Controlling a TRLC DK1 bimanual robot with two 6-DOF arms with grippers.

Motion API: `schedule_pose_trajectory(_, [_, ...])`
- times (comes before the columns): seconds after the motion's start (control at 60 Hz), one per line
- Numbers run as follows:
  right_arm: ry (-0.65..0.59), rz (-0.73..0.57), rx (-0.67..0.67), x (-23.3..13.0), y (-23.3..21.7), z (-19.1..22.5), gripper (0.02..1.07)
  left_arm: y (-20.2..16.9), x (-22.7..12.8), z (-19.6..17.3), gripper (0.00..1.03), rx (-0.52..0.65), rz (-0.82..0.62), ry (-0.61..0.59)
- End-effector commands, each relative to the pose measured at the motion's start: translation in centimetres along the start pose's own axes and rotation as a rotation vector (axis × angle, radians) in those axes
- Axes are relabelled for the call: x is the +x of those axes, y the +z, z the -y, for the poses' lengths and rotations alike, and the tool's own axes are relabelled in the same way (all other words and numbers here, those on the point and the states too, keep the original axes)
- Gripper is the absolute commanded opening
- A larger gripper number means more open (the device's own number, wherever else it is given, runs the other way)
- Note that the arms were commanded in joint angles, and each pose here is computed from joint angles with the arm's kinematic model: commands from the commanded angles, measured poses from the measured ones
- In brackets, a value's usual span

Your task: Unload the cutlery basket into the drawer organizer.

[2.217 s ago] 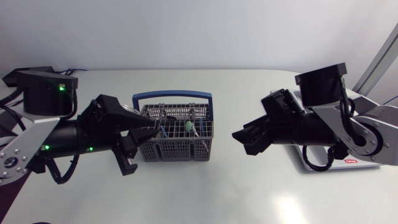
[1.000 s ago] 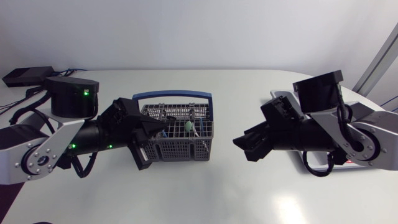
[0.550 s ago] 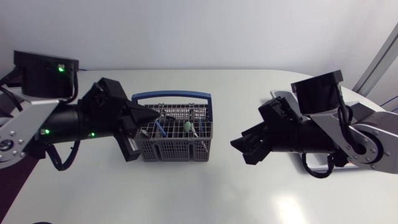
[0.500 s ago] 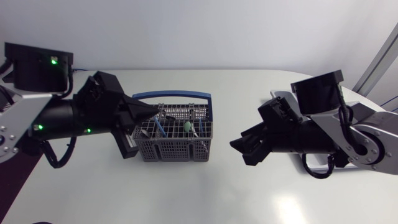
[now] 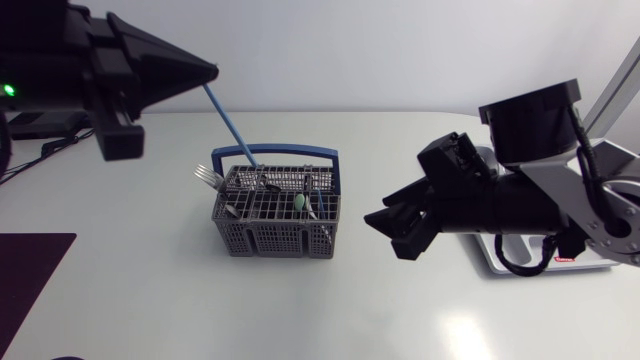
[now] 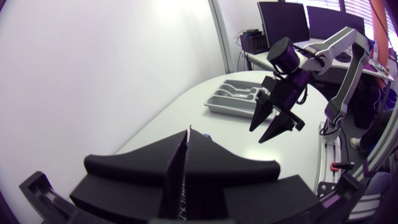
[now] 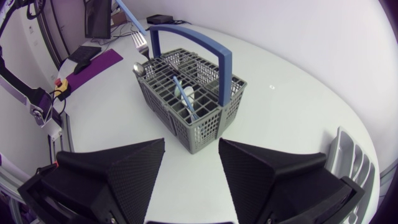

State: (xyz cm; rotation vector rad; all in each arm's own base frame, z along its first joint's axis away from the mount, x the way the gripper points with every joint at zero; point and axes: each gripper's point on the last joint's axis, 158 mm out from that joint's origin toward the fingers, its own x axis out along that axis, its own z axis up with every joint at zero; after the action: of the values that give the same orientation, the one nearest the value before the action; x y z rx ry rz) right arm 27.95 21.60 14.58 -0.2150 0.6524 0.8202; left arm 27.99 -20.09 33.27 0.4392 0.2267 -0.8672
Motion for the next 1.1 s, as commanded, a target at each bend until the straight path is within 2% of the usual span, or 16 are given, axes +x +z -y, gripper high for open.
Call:
schedule_pose_trajectory(0.0, [0.026,0.036,-0.038,-0.7,2.0,-1.1,0.69,2.1,-1.4,0.4,0.08,-0.045,0.032,-0.018])
schedule_pose_trajectory(0.283, [0.161,0.096,-0.086,-0.6,5.7,-5.2,0.70,-1.5,0.5,1.8,0.08,-0.294,-0.048,-0.189])
schedule_pose_trajectory(0.567, [0.247,0.079,-0.134,1.9,7.6,-8.1,0.69,-4.4,2.7,1.8,0.08,-0.524,-0.082,-0.376])
schedule_pose_trajectory(0.917, [0.319,0.047,-0.147,4.6,9.2,-9.9,0.68,-5.2,4.0,2.1,0.08,-0.591,-0.091,-0.458])
schedule_pose_trajectory(0.967, [0.327,0.043,-0.150,4.9,9.4,-10.2,0.60,-5.2,4.1,2.1,0.08,-0.593,-0.089,-0.463])
schedule_pose_trajectory(1.083, [0.332,0.032,-0.148,5.5,9.2,-10.4,0.52,-5.4,4.2,1.8,0.08,-0.596,-0.090,-0.460])
